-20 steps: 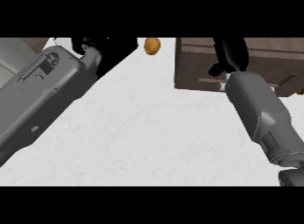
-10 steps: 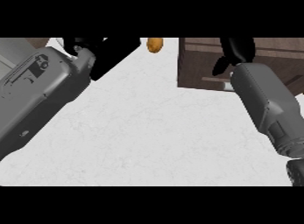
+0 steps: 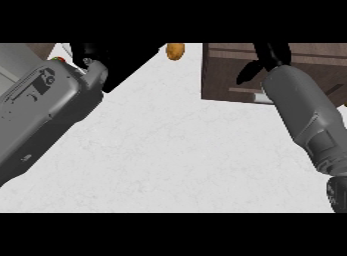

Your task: Pick up the can, place it into the drawer and close the drawer

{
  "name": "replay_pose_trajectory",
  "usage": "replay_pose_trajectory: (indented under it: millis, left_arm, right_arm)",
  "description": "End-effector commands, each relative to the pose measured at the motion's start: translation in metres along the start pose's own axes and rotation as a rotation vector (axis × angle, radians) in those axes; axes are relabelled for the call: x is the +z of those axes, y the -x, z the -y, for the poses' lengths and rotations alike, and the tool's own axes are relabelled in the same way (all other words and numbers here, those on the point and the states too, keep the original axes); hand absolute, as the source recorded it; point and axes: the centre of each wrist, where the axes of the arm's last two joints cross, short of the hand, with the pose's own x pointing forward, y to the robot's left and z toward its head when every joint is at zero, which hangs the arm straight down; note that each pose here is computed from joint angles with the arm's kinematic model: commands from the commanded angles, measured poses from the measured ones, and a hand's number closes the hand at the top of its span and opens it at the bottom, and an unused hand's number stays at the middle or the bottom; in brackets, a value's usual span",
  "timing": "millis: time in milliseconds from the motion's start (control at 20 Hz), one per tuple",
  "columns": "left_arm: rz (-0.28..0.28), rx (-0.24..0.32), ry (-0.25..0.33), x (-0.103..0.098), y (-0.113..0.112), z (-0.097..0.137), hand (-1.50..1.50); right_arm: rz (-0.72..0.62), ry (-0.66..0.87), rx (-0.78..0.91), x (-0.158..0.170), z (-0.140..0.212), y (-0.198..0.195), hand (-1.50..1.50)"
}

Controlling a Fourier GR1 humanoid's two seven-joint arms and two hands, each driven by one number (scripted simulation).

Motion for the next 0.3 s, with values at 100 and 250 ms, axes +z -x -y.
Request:
replay_pose_trajectory:
  millis: [100, 250]
  left_arm:
    - [-0.006, -0.008, -0.002, 0.005, -0.002, -0.002, -1.5]
    - [0.001, -0.001, -0.004, 0.004, -0.014, -0.005, -1.5]
  right_arm:
    - [-0.043, 0.107, -0.381, -0.02, 0.016, -0.027, -1.5]
    - [-0.021, 0.114, -0.41, -0.017, 0.017, -0.019, -1.5]
